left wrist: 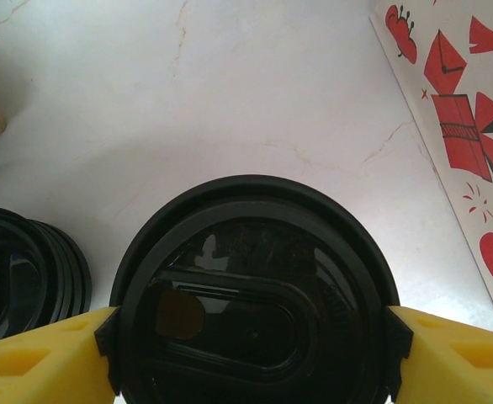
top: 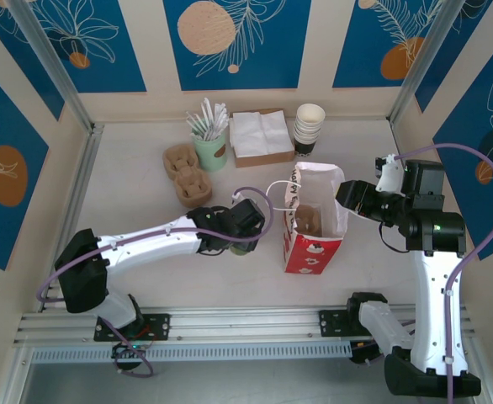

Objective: Pack the takeout coffee

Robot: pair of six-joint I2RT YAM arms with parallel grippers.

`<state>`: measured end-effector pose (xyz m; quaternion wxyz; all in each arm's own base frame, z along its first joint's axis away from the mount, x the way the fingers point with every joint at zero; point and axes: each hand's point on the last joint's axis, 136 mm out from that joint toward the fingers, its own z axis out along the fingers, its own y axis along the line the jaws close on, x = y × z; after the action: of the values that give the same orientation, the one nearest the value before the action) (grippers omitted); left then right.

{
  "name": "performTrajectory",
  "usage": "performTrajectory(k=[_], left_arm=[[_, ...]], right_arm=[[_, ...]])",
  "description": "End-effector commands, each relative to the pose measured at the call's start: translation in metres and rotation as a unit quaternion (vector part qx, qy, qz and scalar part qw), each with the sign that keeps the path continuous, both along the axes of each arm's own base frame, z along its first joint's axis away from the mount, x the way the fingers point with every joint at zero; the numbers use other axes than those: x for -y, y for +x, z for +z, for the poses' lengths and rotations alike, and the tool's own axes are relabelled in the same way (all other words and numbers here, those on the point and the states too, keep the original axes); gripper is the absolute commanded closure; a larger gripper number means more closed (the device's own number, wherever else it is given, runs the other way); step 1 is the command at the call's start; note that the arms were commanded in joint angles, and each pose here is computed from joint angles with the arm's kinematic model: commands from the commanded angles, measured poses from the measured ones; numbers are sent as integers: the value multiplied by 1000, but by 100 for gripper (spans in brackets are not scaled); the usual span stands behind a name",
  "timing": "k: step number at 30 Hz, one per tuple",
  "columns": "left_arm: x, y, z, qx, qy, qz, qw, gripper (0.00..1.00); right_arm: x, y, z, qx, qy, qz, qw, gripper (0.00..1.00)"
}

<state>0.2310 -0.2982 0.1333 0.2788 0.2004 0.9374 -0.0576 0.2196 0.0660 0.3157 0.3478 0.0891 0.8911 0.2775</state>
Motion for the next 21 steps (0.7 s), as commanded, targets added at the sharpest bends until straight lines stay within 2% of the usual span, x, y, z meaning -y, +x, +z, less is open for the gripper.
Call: performTrajectory(k=[1,18,21], left_arm=[[-11,-12,-26,-34,28,6,999,24],[-23,-22,-50,-69,47,19,996,27],[-26,-22,-51,-70,50,17,996,30]], right_arm=[[-4,-6,2,1,8,10,1000,45],[-5,-9,1,-7,14,12,1000,45],[-5,-8,1,-9,15,14,1000,45]])
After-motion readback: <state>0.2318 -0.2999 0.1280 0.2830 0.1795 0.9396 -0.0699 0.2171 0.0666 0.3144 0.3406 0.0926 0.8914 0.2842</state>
